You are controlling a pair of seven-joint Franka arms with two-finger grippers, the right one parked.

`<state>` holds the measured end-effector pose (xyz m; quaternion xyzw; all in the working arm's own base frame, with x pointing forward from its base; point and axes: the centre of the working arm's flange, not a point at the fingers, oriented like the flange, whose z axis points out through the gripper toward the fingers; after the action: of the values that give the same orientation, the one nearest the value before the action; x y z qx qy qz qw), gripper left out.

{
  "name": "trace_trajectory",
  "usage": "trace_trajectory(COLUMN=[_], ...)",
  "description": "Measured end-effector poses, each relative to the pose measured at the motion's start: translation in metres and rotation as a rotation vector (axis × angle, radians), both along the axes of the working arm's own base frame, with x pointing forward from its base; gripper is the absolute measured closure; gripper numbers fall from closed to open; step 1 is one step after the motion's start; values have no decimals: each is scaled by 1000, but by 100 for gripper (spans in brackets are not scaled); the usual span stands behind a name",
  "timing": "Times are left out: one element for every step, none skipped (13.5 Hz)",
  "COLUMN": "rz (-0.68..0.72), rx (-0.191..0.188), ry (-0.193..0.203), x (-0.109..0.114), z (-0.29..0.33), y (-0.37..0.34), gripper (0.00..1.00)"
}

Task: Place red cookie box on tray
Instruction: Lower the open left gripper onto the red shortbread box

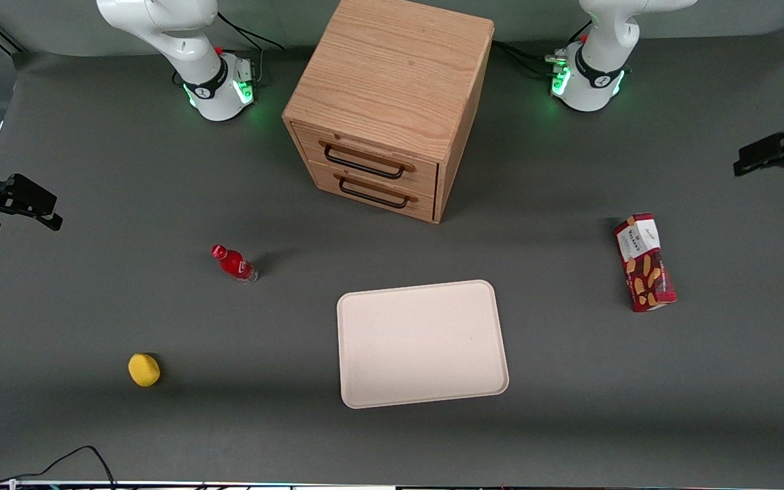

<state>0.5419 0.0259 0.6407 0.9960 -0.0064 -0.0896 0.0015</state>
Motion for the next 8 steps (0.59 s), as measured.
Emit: trace_trajectory(rz=[-2, -3, -4, -3, -1, 1, 3, 5], rx=[0, -1, -1, -2, -2, -2, -2, -1], ry=[3, 8, 15, 29, 52, 74, 78, 75], x=[0, 0, 2, 3, 6, 12, 21, 31], z=[2, 0, -2, -7, -17, -34, -58, -89], y=[-1, -1, -2, -1, 0, 1, 3, 5], gripper=[0, 0, 0, 0, 0, 0, 0, 0])
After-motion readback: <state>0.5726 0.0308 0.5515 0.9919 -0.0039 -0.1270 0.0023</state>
